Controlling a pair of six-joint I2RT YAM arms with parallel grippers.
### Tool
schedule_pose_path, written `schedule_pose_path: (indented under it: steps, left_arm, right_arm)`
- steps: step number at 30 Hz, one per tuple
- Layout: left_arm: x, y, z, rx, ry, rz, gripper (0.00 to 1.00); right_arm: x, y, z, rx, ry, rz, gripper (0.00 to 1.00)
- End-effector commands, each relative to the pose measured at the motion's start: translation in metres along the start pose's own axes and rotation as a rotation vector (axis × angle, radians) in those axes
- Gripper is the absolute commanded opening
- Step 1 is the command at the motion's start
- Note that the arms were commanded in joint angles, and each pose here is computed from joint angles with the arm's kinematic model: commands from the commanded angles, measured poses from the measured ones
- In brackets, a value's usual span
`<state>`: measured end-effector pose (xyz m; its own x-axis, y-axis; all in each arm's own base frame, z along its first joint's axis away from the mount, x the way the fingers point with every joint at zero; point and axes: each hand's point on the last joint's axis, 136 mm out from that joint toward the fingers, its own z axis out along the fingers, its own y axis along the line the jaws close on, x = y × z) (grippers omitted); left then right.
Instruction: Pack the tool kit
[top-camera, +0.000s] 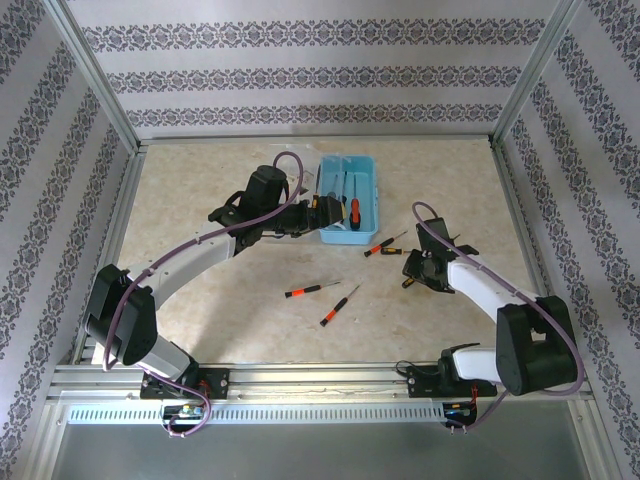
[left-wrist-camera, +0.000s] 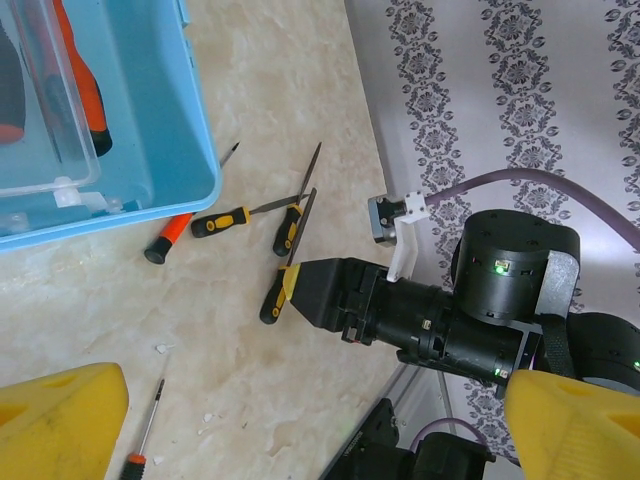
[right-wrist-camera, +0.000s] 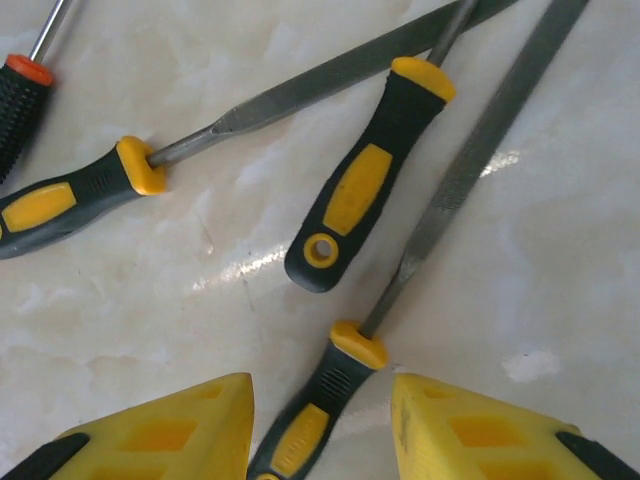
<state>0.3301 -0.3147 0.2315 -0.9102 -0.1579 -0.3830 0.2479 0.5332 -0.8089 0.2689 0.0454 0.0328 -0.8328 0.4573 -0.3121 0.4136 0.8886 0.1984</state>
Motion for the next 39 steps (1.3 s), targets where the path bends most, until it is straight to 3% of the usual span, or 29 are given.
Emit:
schedule_pose_path:
  steps: [1,9,18,39]
  left_arm:
    - [-0.006,-0.013,-0.008,0.009,-0.020,0.042,0.97]
    - [-0.008,-0.013,-0.009,-0.001,-0.026,0.052,0.97]
    - [-0.009,-0.013,-0.010,-0.002,-0.027,0.054,0.97]
    - [-0.010,-0.016,-0.013,0.001,-0.033,0.061,0.97]
  right_arm:
    - [0.003,0.003,0.010,0.005,0.012,0.019,0.42]
    - [0.006,-0.003,0.014,0.056,0.021,0.012,0.38]
    - [0.009,-0.012,0.016,0.062,0.035,0.029,0.26]
    - [-0.002,-0.047,0.002,0.083,0.004,0.124,0.23]
